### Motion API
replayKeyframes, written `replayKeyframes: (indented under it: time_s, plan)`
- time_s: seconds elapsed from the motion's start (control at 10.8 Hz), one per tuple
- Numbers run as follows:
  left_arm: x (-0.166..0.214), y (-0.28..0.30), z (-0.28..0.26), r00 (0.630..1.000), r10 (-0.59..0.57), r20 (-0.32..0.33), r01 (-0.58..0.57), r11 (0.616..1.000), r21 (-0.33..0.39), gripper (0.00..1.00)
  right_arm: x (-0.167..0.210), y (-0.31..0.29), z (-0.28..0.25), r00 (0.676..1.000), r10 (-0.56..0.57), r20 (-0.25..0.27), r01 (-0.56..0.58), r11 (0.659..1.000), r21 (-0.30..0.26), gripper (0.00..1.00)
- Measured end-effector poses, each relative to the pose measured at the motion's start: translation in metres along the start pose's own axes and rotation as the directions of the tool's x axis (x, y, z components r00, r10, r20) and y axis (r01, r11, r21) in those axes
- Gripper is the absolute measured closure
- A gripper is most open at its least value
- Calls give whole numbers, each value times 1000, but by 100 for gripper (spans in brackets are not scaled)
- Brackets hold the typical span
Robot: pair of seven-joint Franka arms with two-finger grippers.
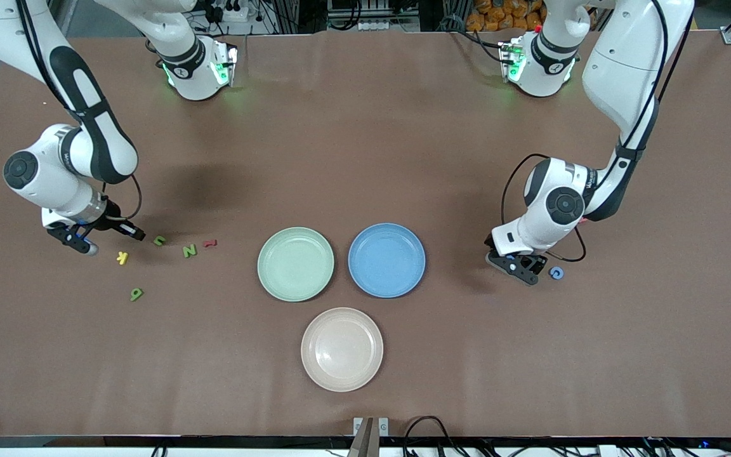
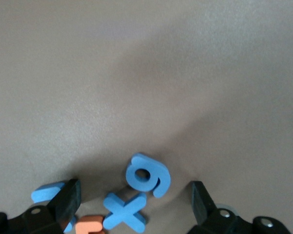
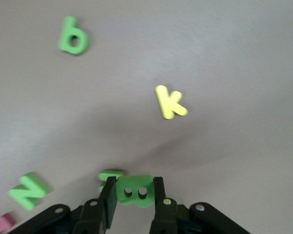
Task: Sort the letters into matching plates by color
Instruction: 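Grasp green B with the right gripper while the left gripper grasps blue x, then carry B and x toward the green and blue plates with both grippers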
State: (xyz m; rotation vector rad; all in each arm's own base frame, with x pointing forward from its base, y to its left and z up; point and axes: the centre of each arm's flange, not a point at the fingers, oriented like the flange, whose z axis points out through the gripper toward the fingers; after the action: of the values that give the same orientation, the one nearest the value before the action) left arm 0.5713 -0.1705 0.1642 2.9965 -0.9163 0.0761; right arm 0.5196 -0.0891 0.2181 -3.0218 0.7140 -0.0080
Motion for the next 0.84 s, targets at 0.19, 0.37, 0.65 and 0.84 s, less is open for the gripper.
replayKeyframes:
  time_s: [0.19, 0.37, 0.65, 0.84]
  plan:
    - [-7, 0, 0, 1000, 5, 9, -5, 1000, -2, 0, 5, -23, -11, 992, -126, -5, 126, 992, -5, 66]
    - [-11, 0, 0, 1000, 6, 14, -6, 1000, -3, 0, 6, -37, -16, 968, -251, -15, 251, 968, -11, 66]
    - [-12, -1, -2, 1000, 4, 13, -4, 1000, -2, 7, 2, -76, -25, 916, -401, -36, 400, 916, -35, 66]
    - [-11, -3, -6, 1000, 2, 7, -2, 1000, 1, 27, -3, -113, -36, 888, -460, -23, 459, 888, -34, 66]
